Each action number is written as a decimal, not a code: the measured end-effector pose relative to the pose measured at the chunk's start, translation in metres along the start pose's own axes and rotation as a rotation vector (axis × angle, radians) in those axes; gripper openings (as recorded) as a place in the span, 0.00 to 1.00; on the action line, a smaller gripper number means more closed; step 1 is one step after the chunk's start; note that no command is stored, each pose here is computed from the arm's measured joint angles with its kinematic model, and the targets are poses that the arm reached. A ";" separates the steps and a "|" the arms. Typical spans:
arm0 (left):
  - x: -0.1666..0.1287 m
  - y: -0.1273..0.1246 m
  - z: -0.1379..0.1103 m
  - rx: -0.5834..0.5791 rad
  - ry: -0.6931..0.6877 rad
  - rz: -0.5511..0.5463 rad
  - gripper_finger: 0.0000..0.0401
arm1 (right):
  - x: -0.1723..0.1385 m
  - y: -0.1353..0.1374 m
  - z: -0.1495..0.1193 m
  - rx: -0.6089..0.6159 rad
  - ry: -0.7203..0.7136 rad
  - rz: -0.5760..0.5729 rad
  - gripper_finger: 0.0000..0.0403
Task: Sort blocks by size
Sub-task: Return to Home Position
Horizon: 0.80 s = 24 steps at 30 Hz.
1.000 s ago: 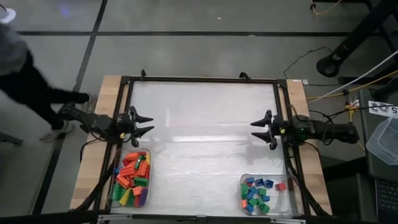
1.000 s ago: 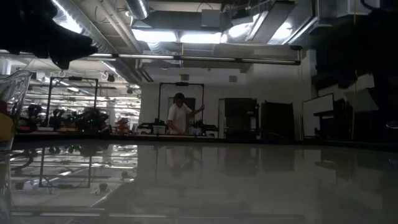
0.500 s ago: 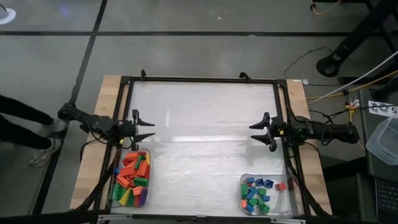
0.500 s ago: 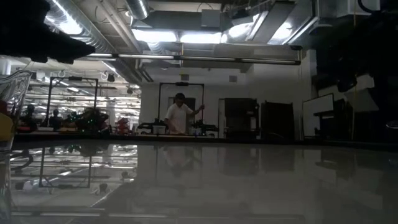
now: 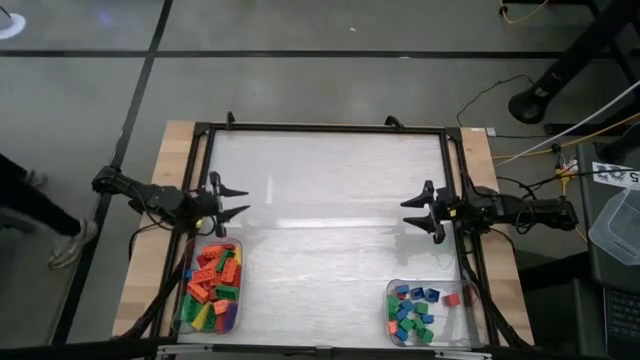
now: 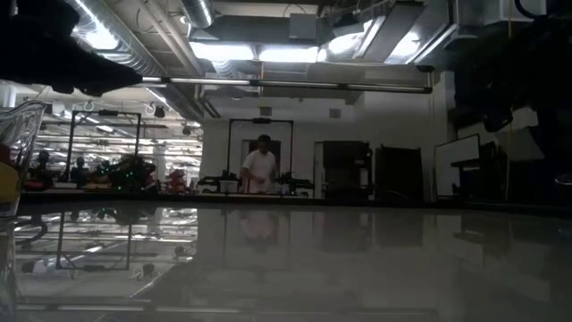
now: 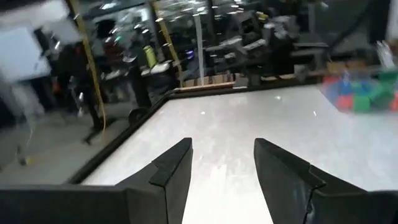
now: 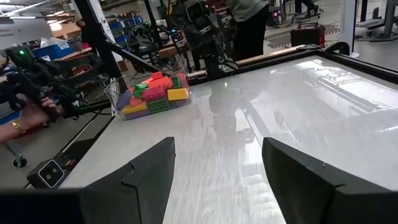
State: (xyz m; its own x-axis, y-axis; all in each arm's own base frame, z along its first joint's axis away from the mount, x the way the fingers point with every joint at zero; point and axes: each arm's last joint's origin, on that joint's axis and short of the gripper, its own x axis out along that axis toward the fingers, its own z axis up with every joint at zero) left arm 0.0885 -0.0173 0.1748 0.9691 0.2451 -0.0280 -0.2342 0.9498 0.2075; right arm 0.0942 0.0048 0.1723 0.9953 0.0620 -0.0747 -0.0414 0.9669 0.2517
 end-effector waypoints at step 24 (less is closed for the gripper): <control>0.007 0.025 -0.005 -0.211 0.036 0.331 0.40 | 0.000 0.000 0.000 0.000 -0.006 0.000 0.60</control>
State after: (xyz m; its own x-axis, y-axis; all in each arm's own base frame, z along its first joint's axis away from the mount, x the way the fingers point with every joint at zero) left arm 0.0894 0.0090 0.1744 0.8361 0.5478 -0.0282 -0.5479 0.8365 0.0057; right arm 0.0943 0.0047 0.1727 0.9958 0.0605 -0.0688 -0.0414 0.9669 0.2516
